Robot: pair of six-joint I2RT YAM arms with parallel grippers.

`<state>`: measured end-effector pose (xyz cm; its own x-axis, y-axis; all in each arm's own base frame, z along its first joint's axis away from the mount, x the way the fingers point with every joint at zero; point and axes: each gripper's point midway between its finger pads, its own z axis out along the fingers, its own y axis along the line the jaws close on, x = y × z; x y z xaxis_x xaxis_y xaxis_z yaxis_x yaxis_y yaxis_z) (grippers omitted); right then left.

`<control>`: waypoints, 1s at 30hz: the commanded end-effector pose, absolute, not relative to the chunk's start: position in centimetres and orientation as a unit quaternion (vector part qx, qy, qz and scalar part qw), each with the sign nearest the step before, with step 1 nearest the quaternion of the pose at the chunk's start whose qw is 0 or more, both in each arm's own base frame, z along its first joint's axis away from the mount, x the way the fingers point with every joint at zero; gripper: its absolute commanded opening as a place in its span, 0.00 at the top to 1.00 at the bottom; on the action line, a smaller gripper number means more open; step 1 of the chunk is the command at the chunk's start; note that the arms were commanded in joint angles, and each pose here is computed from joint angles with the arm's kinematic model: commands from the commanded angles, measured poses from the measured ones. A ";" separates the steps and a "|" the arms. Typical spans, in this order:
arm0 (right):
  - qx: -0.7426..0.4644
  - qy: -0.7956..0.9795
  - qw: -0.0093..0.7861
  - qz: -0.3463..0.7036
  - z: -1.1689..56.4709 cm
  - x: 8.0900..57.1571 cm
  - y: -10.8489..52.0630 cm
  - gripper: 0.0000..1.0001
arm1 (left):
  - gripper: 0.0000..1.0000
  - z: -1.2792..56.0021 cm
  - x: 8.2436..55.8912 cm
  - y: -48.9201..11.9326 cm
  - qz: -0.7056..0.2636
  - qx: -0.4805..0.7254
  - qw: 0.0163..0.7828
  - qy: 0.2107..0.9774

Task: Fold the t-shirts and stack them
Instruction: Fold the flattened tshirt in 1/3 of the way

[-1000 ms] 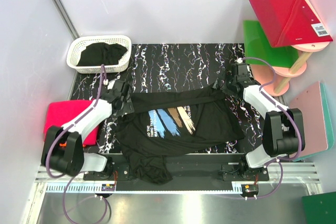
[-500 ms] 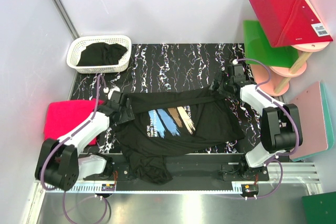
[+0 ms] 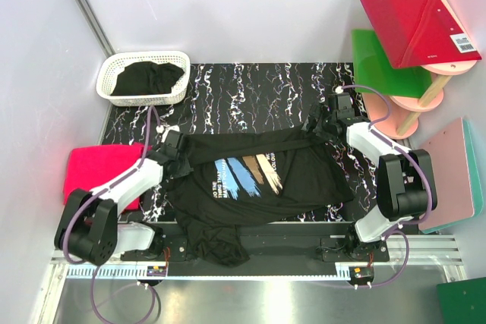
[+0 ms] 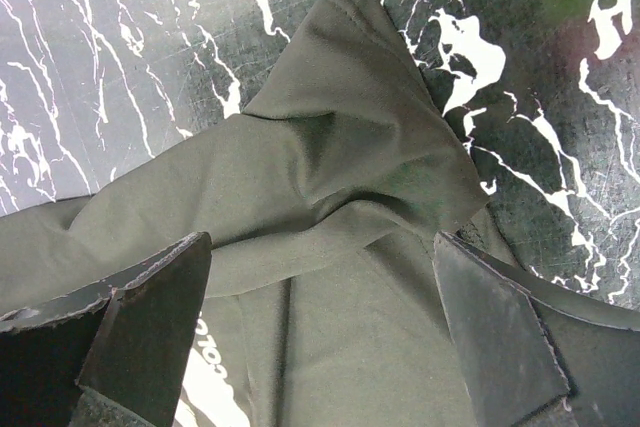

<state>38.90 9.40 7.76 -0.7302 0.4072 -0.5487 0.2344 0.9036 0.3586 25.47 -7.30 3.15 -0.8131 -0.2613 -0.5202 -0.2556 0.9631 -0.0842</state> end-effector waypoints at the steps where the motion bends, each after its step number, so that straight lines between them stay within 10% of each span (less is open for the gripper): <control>1: 0.163 0.915 0.337 0.150 8.5 39.7 10.5 0.00 | 1.00 10.0 29.0 -9.1 -0.065 -0.137 0.368 0.917; 11: 0.153 0.920 0.325 0.157 7.3 39.6 11.7 0.00 | 1.00 20.7 31.9 -12.3 -0.160 -0.111 0.435 0.879; 30: 0.135 0.932 0.295 0.163 4.8 39.9 12.7 0.00 | 0.94 16.0 23.4 -13.4 -0.219 -0.119 0.281 0.927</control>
<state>38.53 11.50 4.01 -0.7974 0.3700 -0.4768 0.2059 0.9094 0.3613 25.09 -13.69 15.48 -0.8025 -0.3226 -0.5019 -0.0746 0.8889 -0.4520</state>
